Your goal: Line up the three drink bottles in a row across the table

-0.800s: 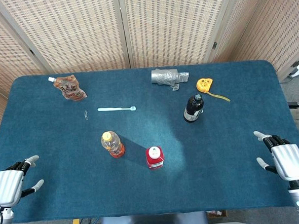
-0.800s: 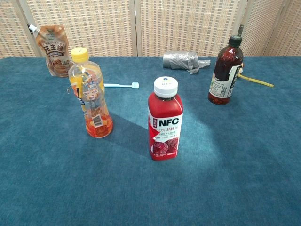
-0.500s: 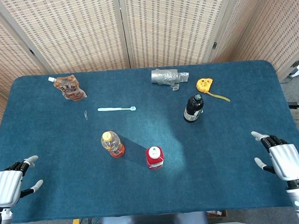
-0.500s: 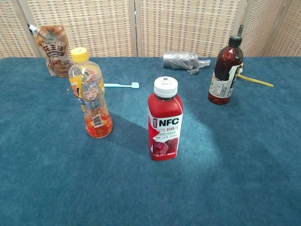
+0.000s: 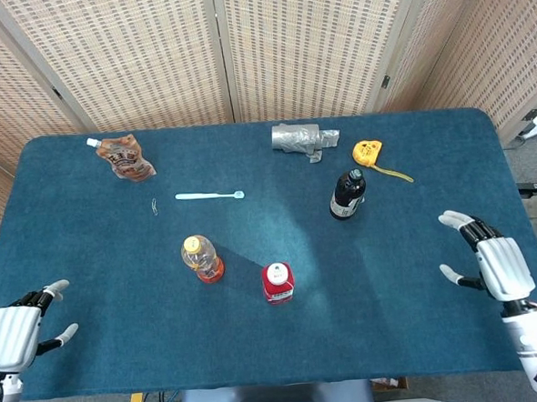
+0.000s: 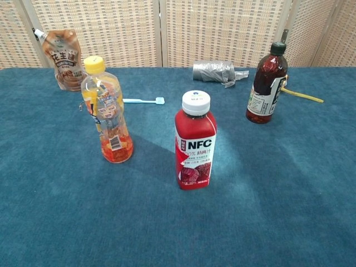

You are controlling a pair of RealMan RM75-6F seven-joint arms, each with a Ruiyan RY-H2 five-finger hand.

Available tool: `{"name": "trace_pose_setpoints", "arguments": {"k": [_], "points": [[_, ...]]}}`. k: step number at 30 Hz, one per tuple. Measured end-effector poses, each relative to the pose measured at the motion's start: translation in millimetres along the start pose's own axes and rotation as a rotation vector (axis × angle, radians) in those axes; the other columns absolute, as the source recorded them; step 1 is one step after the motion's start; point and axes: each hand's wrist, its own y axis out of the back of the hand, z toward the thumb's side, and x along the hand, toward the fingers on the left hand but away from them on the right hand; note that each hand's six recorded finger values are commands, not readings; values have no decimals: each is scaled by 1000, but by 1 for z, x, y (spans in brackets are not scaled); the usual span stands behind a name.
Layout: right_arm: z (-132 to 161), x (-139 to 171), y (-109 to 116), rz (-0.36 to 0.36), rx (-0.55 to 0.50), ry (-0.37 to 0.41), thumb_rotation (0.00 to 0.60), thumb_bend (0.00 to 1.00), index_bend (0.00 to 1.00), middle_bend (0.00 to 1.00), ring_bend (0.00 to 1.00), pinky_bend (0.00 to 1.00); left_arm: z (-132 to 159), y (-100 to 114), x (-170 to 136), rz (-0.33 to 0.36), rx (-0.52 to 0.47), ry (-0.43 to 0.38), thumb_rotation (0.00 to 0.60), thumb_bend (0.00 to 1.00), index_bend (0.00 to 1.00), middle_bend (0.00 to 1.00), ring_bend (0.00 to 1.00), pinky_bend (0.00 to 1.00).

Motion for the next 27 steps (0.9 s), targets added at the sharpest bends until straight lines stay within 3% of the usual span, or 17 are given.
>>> {"name": "trace_pose_setpoints", "arguments": {"k": [12,27], "points": [[15,-65,-9,-59,-132,-35,600,127,204,154,147,306,-2,-1,1,-12,-7,5,600,112,499,447,451,635],[32,-131,-44,9,-236,-82,600,122,193,154,147,306,-4,-1,0,-21,-18,13,600,112,500,447,451,635]]}}
